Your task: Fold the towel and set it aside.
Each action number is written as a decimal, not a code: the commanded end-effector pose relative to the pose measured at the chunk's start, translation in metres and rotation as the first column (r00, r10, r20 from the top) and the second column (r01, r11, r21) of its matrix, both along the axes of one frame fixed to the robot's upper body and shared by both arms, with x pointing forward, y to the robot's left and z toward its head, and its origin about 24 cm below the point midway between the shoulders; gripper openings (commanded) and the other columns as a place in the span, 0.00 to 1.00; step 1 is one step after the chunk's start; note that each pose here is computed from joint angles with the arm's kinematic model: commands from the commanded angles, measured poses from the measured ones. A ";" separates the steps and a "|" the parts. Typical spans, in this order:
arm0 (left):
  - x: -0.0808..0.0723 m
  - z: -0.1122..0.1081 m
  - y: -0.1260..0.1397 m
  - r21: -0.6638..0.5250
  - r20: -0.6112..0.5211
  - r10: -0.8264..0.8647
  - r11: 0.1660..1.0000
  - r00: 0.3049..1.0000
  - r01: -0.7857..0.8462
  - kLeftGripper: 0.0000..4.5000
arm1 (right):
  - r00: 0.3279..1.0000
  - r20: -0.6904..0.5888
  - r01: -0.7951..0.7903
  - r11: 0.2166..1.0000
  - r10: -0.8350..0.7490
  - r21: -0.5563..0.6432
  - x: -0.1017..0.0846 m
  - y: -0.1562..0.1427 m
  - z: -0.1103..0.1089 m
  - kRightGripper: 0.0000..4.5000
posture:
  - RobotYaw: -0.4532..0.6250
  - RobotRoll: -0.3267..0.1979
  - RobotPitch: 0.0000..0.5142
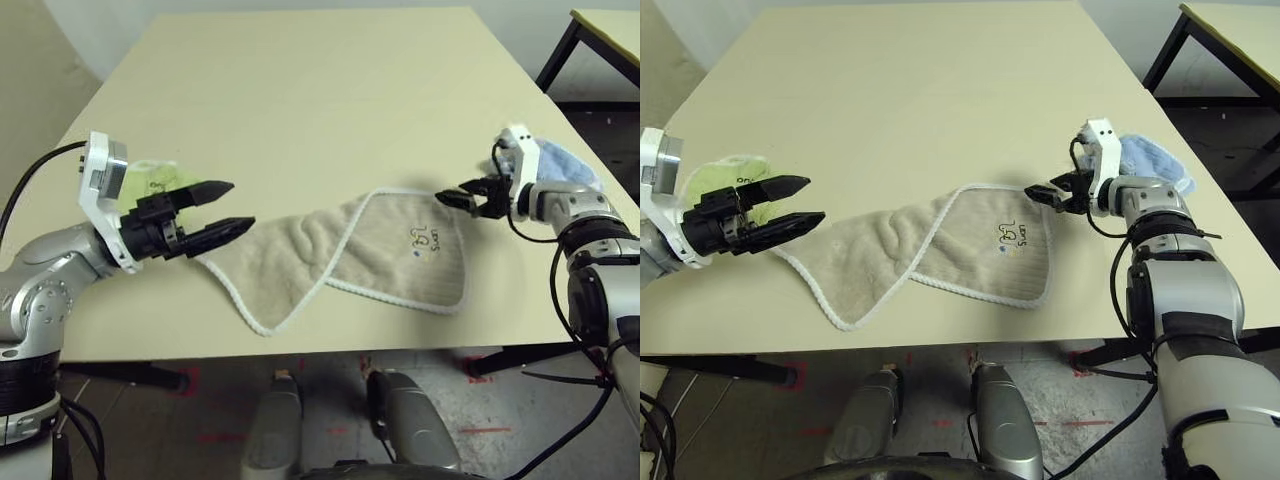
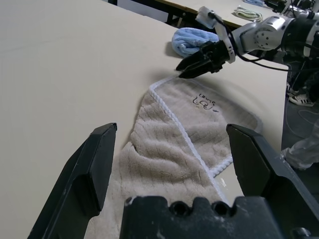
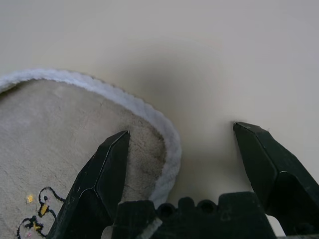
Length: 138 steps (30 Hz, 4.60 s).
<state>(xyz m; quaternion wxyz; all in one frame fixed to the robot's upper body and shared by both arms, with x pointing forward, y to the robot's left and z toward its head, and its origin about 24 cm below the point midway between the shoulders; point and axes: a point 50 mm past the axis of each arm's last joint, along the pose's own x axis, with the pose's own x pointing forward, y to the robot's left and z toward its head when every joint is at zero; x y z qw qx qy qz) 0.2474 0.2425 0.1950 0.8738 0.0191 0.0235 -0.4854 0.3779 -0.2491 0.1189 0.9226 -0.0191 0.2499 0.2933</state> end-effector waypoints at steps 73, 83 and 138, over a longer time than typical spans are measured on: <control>-0.010 -0.055 -0.061 0.442 -0.203 -0.235 0.844 0.950 0.304 0.00 | 0.941 0.262 0.226 0.974 -0.216 -0.008 0.020 -0.006 0.039 0.00 | 0.59 0.62 0.26; 0.003 0.033 -0.001 -0.102 -0.157 -0.077 0.993 0.985 0.061 0.00 | 0.887 0.450 -0.062 0.993 0.101 -0.100 0.006 -0.025 0.084 0.00 | 0.60 0.62 0.24; -0.035 -0.046 0.055 0.189 -0.479 -0.033 0.972 0.877 0.140 0.00 | 0.841 -0.003 -0.531 0.823 0.541 -0.204 -0.070 -0.075 0.035 0.00 | 0.56 0.62 0.24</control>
